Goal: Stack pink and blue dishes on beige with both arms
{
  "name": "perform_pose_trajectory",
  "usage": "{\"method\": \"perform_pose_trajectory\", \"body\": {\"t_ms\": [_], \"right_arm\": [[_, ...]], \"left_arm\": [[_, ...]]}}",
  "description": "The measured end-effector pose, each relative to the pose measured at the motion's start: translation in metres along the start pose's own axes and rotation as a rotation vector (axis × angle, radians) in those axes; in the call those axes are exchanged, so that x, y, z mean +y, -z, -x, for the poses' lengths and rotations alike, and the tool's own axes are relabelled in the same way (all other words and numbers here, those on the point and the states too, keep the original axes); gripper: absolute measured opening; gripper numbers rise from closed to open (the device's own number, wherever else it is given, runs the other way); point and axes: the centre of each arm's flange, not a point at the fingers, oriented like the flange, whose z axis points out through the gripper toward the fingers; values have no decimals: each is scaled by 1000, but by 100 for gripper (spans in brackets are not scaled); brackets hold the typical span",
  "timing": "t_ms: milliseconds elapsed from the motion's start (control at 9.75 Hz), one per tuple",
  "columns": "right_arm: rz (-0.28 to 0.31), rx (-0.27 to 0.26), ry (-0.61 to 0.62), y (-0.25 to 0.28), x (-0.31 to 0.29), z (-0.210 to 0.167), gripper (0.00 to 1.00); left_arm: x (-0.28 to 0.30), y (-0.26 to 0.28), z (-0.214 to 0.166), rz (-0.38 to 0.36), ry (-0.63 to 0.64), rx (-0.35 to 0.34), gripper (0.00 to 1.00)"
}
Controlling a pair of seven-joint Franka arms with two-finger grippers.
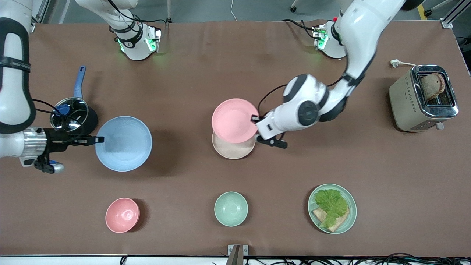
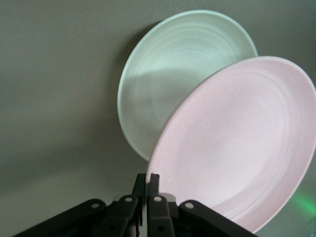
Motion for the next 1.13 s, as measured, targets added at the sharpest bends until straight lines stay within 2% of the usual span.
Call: {"method": "perform_pose_trajectory", "body": {"t_ms": [205, 513, 718, 821, 923, 1128], "right_arm": [[1, -9, 13, -23, -10, 0, 6], [3, -15, 38, -57, -28, 4, 6], [7, -19, 40, -74, -44, 8, 6], [9, -15, 32, -91, -59, 12, 6], [12, -16, 20, -110, -79, 18, 6], [18, -48, 11, -151, -129, 39, 6]], "left_arm": [[-10, -27, -18, -58, 27, 17, 6], [-7, -24, -25, -59, 47, 32, 9], [-4, -19, -32, -46, 81, 47, 15], [-4, -16, -37, -38, 87, 56, 27], [-4, -10, -41, -31, 89, 69, 44], [-4, 36, -52, -15, 94, 124, 70]]}}
